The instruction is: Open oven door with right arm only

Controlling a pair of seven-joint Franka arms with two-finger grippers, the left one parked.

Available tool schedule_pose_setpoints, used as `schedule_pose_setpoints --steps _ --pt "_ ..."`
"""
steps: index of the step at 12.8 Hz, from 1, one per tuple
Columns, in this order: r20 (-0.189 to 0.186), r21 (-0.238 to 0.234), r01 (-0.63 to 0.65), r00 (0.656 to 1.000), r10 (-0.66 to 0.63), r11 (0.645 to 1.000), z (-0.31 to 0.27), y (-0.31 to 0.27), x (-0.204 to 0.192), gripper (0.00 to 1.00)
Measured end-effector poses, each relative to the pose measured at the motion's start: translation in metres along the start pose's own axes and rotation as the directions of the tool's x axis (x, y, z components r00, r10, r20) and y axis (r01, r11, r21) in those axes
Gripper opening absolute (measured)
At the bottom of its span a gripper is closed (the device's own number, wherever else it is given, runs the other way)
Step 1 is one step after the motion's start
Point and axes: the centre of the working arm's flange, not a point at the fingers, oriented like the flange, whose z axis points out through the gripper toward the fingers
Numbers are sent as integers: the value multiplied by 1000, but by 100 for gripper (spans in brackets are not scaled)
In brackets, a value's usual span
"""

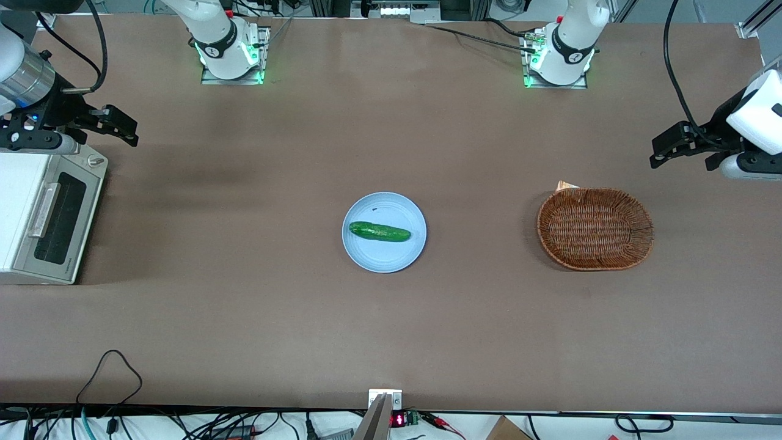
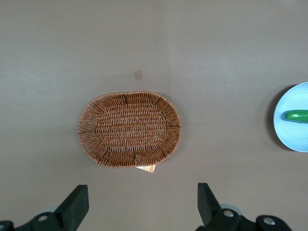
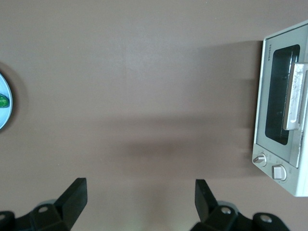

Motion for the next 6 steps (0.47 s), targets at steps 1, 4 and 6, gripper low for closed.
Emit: schedule_pose_setpoints --steps 1,4,6 --pt "0 0 0 1000 0 1000 0 0 0 100" --pt "3 0 0 1000 0 1000 0 0 0 100" --pt "17 7 -1 1000 1 1000 1 -1 -2 100"
